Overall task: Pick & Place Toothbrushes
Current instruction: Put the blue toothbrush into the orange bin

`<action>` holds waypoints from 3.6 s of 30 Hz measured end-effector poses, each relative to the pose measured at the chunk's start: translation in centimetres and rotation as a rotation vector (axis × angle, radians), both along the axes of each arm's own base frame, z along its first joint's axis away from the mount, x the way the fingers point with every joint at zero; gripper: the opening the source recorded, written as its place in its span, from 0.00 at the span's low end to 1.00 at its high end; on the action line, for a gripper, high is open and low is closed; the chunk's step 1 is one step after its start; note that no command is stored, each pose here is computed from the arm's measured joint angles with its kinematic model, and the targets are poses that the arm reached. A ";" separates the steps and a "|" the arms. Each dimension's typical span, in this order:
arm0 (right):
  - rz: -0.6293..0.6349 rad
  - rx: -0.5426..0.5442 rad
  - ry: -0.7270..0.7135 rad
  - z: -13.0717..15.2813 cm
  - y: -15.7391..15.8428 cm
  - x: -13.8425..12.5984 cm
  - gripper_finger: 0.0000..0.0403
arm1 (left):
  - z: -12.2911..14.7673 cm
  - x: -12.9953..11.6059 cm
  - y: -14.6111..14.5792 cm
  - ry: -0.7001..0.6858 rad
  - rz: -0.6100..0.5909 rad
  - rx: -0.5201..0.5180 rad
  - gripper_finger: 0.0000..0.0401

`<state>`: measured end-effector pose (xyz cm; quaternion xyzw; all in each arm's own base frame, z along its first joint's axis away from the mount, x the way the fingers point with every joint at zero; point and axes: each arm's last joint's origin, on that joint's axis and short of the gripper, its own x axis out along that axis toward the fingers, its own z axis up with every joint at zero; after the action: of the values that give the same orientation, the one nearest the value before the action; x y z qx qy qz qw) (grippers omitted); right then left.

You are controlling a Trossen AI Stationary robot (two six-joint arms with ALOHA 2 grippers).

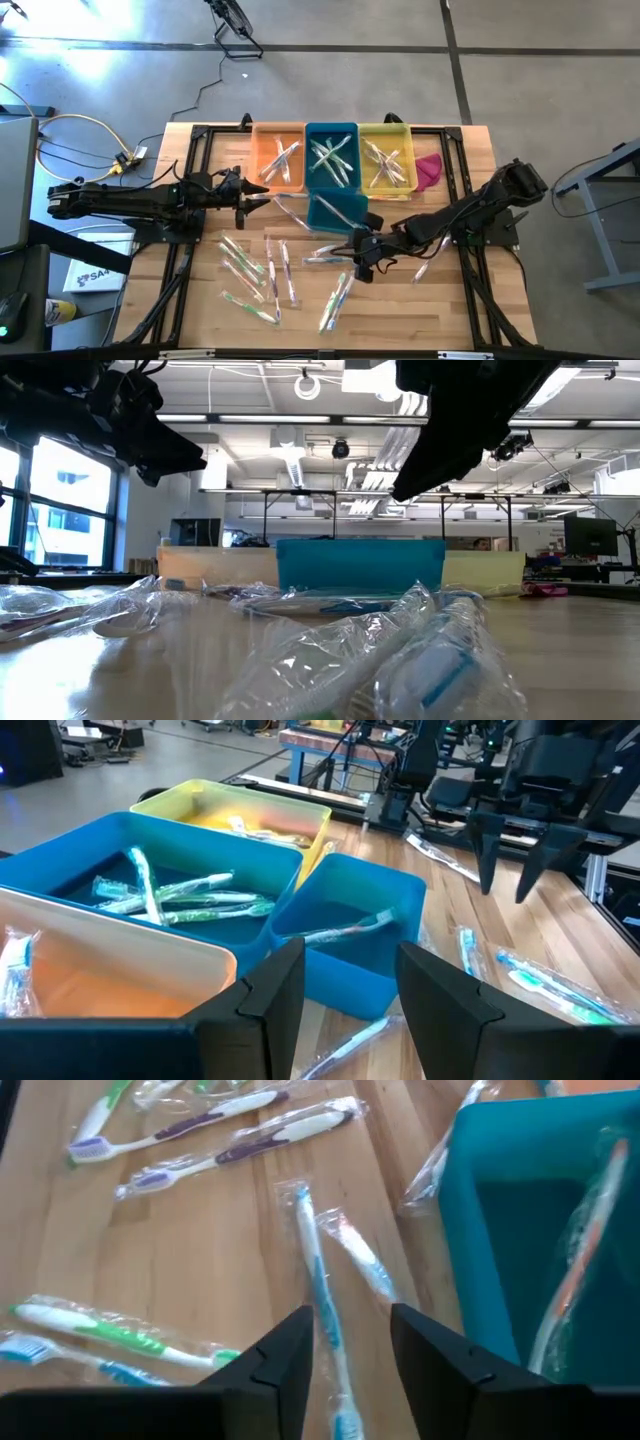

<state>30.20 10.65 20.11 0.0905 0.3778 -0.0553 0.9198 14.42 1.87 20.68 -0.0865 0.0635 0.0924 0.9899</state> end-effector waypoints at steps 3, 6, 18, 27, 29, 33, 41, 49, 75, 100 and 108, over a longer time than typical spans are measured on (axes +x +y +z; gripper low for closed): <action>0.003 0.011 0.004 0.0 0.1 0.0 0.35 | 0.0 0.0 0.0 0.000 0.000 0.000 0.38; -0.016 0.011 0.021 -0.2 0.0 -0.2 0.35 | 0.0 0.0 0.0 0.000 0.000 0.000 0.38; 0.027 -0.049 0.182 -4.9 0.4 0.8 0.36 | -0.3 0.0 0.0 0.034 0.000 -0.004 0.38; 0.057 -0.048 0.222 -6.8 0.7 1.2 0.36 | -0.5 -0.1 0.0 0.055 0.000 -0.006 0.38; 0.044 -0.043 0.239 -7.3 0.7 1.3 0.36 | -0.5 -0.1 0.0 0.057 0.000 -0.007 0.38; 0.018 -0.036 0.251 -8.1 0.8 1.5 0.35 | -0.5 -0.1 0.0 0.059 0.000 -0.007 0.38; 0.009 -0.042 0.253 -8.3 0.8 1.5 0.27 | -0.8 -0.2 0.0 0.088 0.001 -0.010 0.38; 0.032 -0.021 0.260 -8.2 0.8 1.4 0.06 | -0.8 -0.2 0.0 0.090 0.001 -0.010 0.38; 0.142 -0.103 -0.101 4.7 -5.8 -0.8 0.01 | 0.9 0.1 0.1 -0.093 0.016 -0.002 0.38; 0.164 -0.231 -0.341 3.9 -20.8 1.6 0.02 | 0.8 -1.2 4.4 -0.125 0.175 -0.146 0.38; 0.136 -0.328 -0.544 4.1 -22.0 3.4 0.01 | 1.9 -1.2 4.3 -0.231 0.161 -0.117 0.38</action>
<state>33.58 -11.34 24.19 -0.0729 0.1094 -0.0277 0.9909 13.23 6.20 22.58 -0.1591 -0.0528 0.1570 0.9733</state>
